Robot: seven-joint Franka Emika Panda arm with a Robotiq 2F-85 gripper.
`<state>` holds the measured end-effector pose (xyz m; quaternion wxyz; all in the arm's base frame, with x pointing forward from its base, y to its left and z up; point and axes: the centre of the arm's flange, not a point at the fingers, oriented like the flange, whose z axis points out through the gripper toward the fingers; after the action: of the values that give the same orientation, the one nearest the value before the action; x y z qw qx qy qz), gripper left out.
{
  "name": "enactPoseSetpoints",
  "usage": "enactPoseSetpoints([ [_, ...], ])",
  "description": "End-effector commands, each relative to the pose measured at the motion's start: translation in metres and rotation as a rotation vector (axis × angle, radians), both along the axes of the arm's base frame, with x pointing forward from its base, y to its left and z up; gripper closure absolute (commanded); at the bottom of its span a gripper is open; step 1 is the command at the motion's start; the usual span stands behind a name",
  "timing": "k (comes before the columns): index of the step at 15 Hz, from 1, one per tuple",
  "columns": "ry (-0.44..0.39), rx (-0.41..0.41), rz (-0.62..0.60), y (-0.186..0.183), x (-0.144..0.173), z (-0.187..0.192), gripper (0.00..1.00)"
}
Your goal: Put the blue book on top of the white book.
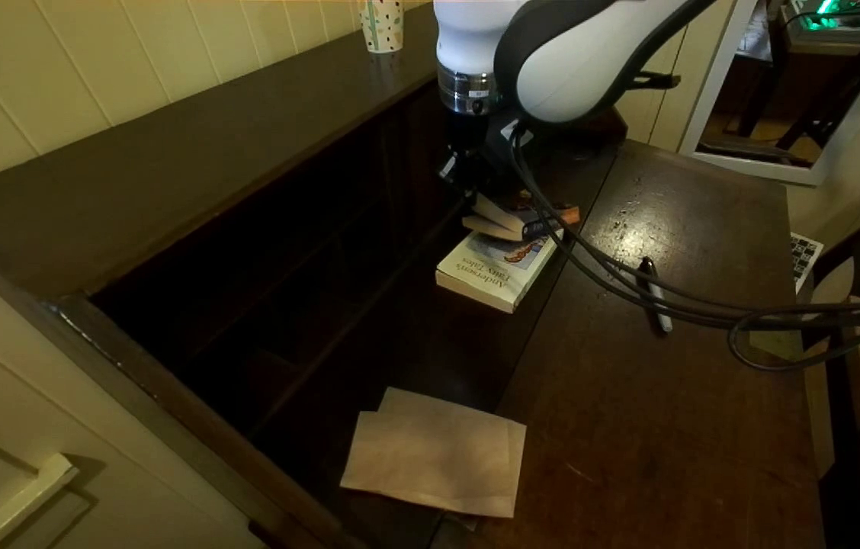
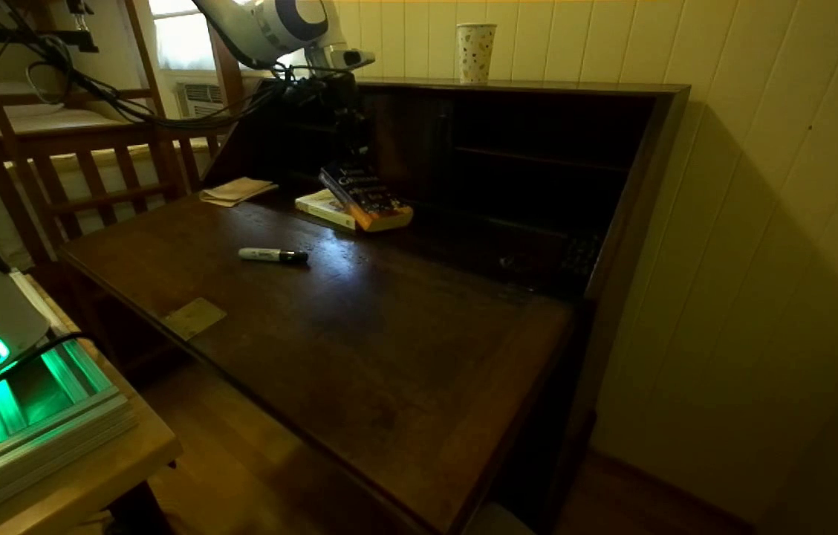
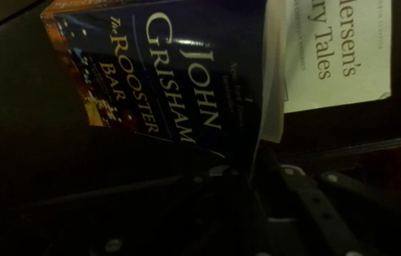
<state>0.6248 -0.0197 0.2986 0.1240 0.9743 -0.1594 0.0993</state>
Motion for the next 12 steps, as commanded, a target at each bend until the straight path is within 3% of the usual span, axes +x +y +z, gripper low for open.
enactPoseSetpoints([
  [1, -0.043, -0.011, 0.006, 0.016, -0.018, -0.008, 0.96],
  [12, -0.100, 0.037, 0.054, 0.051, -0.040, -0.029, 0.96],
])
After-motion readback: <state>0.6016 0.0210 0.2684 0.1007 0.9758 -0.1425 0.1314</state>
